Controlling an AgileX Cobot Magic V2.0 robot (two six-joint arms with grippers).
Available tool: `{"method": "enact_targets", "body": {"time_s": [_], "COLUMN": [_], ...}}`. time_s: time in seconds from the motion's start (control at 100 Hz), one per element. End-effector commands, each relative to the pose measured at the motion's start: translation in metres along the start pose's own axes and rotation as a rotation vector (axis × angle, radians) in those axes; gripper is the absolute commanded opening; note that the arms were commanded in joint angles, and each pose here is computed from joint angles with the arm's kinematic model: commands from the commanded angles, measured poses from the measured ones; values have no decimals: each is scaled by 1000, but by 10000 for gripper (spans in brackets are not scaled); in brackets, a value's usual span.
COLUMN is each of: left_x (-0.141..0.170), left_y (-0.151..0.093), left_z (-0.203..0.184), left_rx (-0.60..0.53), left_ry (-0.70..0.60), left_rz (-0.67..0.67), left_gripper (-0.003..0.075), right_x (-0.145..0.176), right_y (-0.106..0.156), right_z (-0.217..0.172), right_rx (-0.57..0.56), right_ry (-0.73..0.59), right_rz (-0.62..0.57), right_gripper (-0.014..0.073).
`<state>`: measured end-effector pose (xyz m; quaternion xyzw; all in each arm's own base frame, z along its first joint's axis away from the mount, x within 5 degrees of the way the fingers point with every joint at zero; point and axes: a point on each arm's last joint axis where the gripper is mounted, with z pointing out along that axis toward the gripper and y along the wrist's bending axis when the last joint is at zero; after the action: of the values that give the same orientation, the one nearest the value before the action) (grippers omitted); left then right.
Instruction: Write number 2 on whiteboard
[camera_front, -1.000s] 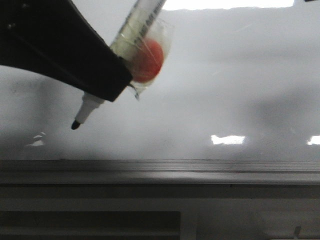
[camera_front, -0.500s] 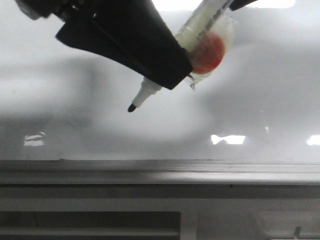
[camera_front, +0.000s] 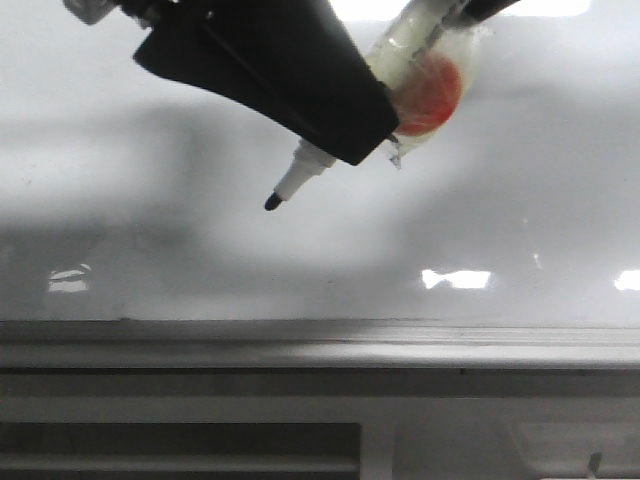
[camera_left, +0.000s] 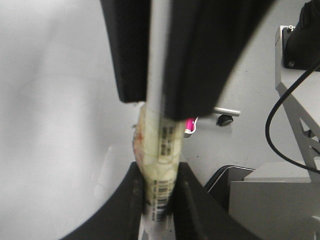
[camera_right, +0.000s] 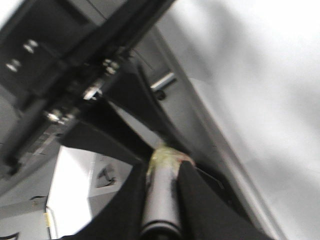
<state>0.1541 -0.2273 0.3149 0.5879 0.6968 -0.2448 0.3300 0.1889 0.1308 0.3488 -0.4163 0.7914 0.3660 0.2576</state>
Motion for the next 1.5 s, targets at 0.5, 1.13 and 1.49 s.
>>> {"method": "enact_targets", "body": {"time_s": [0.5,1.13,1.49], "left_x": [-15,49,49], "left_y": [21,-4,-4], "left_z": [-69,-130,-130], "left_rx": [-210,-560,-561], "left_ry": [-231,-595,-594], "left_rz": [-147,-327,-328], "left_gripper": [485,-20,-20], "right_x": [-14,14,10], "right_y": [17,14,-10], "right_z": [-20,-39,-33], "right_rx": [68,426,538], "right_ry": [-200,-546,-555], "right_rz": [-57,-50,-10], "right_gripper": [-46,-46,-46]}}
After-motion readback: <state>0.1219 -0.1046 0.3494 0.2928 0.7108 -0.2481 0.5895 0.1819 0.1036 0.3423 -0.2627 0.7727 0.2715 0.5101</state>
